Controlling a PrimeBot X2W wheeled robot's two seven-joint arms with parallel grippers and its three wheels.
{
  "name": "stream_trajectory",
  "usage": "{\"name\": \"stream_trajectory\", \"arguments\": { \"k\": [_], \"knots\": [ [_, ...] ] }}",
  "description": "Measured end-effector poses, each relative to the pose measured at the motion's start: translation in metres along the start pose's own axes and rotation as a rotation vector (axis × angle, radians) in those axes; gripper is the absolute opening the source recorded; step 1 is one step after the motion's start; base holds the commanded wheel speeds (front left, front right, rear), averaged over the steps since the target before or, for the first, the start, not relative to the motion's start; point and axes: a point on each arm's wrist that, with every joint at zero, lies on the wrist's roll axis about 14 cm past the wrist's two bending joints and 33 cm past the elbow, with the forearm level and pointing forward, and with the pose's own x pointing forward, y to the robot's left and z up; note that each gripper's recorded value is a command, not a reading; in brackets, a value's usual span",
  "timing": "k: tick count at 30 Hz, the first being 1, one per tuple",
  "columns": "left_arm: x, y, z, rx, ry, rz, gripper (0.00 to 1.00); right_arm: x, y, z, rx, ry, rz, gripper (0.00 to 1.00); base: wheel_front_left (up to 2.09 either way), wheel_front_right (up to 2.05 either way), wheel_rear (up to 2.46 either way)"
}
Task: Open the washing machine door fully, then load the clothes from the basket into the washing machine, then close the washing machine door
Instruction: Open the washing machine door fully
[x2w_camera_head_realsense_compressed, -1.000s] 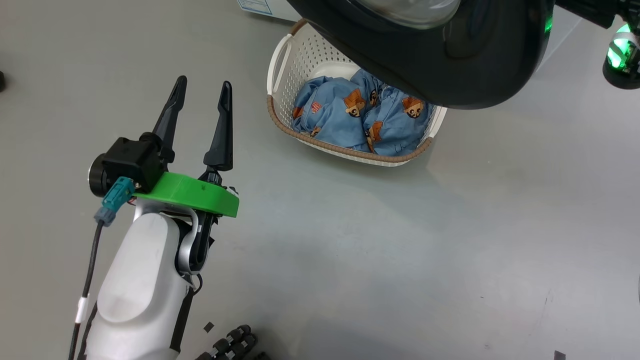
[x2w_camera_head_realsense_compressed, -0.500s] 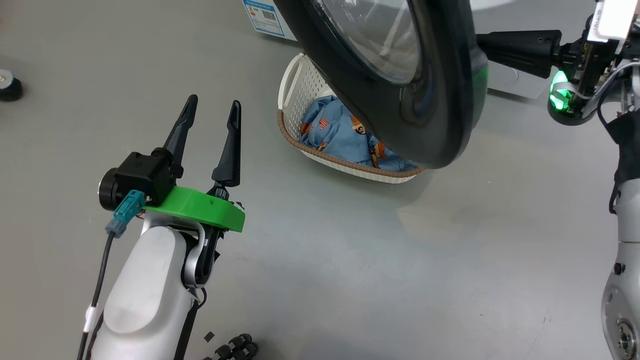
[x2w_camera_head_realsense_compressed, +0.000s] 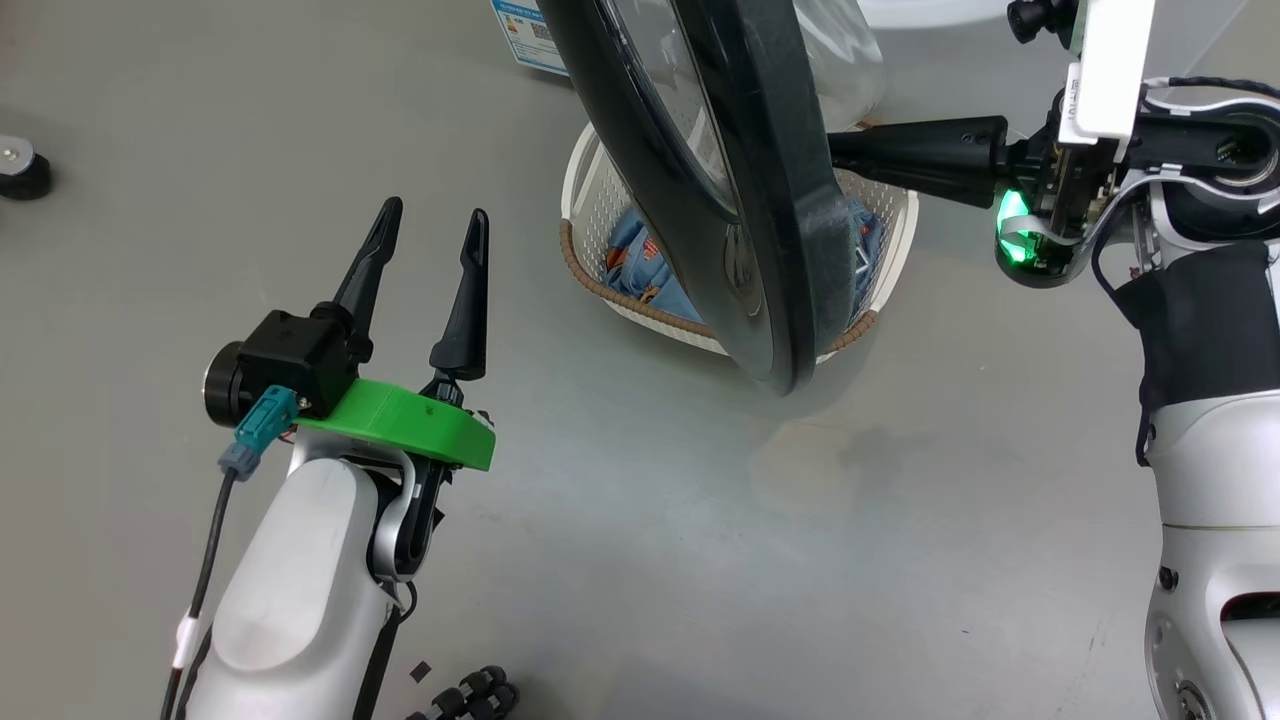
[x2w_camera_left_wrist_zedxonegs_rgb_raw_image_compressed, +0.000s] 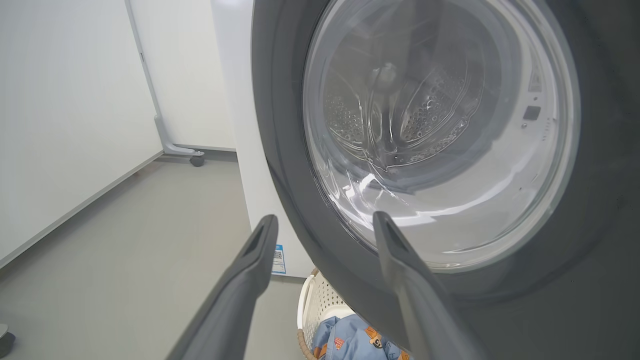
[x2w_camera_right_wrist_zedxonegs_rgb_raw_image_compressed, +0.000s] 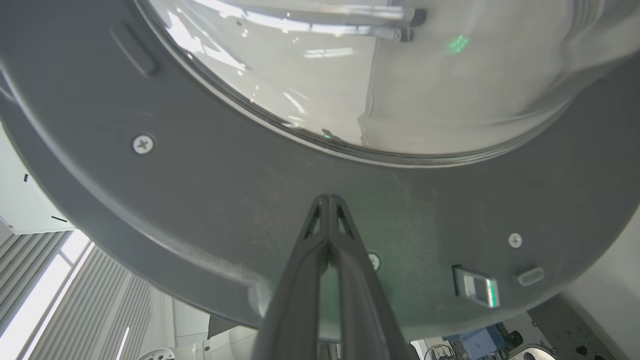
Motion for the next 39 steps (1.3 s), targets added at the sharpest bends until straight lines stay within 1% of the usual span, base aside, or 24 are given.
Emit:
{"name": "stream_trajectory", "arguments": {
  "k": [8,18,25,32,39],
  "knots": [
    [-0.001,0.002,0.000,0.001,0.000,0.005,1.00,0.011,-0.009,-0.014,0.021,0.035,-0.014,0.00,0.00,0.00,0.00],
    [-0.002,0.001,0.000,0.000,0.001,0.005,1.00,0.024,-0.012,-0.029,0.036,0.070,-0.004,0.00,0.00,0.00,0.00],
    [-0.002,-0.001,-0.001,-0.007,0.004,-0.002,1.00,0.036,-0.004,-0.044,0.060,0.110,0.061,0.00,0.00,0.00,0.00],
    [-0.002,0.003,0.004,-0.008,-0.012,0.012,1.00,0.036,0.000,-0.045,0.063,0.066,0.078,0.00,0.00,0.00,0.00],
    [-0.002,-0.003,0.008,-0.014,-0.024,-0.007,1.00,0.029,0.004,-0.046,0.062,0.010,0.085,0.00,0.00,0.00,0.00]
  ]
}}
